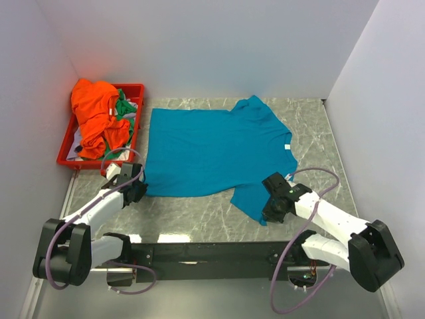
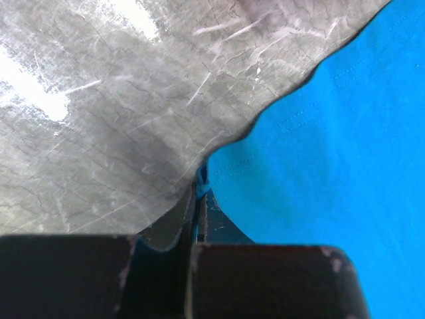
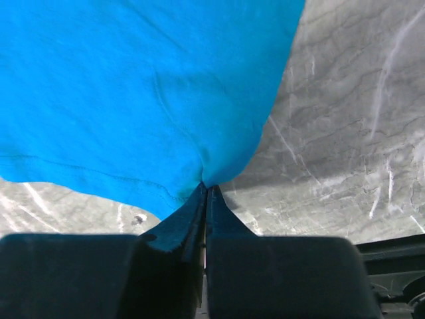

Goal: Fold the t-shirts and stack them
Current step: Fold the tshirt

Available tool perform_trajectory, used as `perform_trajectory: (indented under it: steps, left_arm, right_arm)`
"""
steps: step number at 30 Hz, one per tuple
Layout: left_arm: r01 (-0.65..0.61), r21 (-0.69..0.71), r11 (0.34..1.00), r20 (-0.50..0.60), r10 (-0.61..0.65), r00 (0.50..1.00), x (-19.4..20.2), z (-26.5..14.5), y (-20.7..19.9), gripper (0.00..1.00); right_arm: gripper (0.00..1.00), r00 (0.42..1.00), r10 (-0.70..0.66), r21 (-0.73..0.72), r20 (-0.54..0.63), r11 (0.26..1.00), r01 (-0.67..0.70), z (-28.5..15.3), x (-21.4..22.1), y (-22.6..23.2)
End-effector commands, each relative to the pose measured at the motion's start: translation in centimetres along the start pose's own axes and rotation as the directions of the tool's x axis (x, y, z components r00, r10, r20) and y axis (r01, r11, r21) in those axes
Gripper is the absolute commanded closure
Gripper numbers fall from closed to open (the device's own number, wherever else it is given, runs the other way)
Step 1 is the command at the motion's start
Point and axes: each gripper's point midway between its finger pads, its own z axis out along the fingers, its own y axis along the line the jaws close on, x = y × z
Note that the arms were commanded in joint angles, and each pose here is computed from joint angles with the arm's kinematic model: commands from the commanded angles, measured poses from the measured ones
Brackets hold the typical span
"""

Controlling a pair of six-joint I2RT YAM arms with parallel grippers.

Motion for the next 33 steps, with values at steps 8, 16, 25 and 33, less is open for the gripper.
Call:
perform_trajectory:
  steps: [8, 16, 25, 33]
  left_arm:
    - [-0.032, 0.006, 0.999, 0.065, 0.032, 0.997, -1.9, -1.3, -0.6, 0.99]
    - [-0.021, 0.032, 0.999, 0.095, 0.018, 0.995, -2.6, -2.7, -0.5, 0.99]
    - [-0.022, 0.054, 0.998, 0.12, 0.015, 0.993, -3.1, -4.6, 0.0, 0.99]
    - [-0.08, 0.11, 0.991, 0.128, 0.066, 0.99, -4.6, -5.1, -3.7, 0.99]
  right_arm:
    - [1.0, 0.986, 0.056, -0.094, 0.16, 0.995, -0.041, -3.7, -2.4, 0.0]
    - [1.0, 0.978, 0.103, -0.202, 0.179, 0.977, -0.066, -6.6, -1.6, -1.3]
    - [1.0, 0.972, 0.11, -0.247, 0.207, 0.967, -0.057, -9.7, -1.5, -2.4]
    - [1.0, 0.943, 0.048, -0.264, 0.329, 0.963, 0.044, -12.0, -5.5, 1.6]
